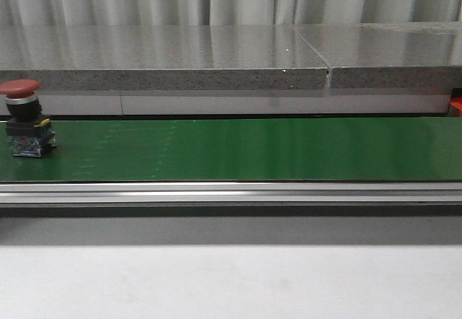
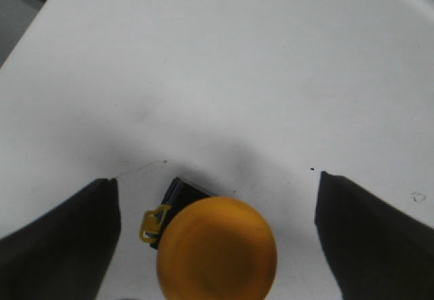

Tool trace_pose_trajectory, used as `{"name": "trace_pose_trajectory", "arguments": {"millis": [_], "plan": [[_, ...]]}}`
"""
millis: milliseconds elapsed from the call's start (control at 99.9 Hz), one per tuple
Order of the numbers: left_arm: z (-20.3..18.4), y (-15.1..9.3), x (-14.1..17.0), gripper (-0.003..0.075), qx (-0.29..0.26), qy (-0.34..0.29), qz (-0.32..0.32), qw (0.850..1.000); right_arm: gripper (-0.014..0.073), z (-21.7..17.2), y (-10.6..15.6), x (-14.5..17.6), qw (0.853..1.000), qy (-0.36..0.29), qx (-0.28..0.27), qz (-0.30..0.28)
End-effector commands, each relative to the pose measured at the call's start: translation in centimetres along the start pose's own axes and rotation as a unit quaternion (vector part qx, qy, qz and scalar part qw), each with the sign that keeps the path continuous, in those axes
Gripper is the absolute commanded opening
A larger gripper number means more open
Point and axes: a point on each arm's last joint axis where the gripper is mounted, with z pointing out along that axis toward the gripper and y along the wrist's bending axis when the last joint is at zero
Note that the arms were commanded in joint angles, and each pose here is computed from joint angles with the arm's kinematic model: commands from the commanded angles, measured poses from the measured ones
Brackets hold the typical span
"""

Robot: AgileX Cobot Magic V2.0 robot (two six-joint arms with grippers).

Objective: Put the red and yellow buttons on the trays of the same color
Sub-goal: 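Grasp the yellow button with the left gripper and lower it onto the belt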

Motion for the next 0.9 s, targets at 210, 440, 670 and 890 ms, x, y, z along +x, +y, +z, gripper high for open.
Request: {"name": "trace_pose_trajectory", "arguments": {"millis": [210,440,670,890], "plan": [[-3.1,-0.8,-1.6,0.0100,0.008,-0.038,0.002,0.999,-0.0069,-0.6,-0.2,-1.3,0.999,-0.043,0.013,-0.004],[-7.0,-2.1,-2.0,-0.0019,0.018,-0.059,0.017,0.998,-0.0069,-0.6,-0.2,-1.3,0.999,-0.043,0.013,-0.004],[-14.3,-6.1,-1.8,-0.0019,0.063,-0.102,0.041,0.992,-0.0069,-0.6,-0.2,-1.3,0.999,-0.043,0.013,-0.004],[-19.4,-10.7,0.6,-0.0019,0.097,-0.131,0.094,0.982,-0.0069,-0.6,-0.2,-1.3,0.999,-0.043,0.013,-0.004]]}}
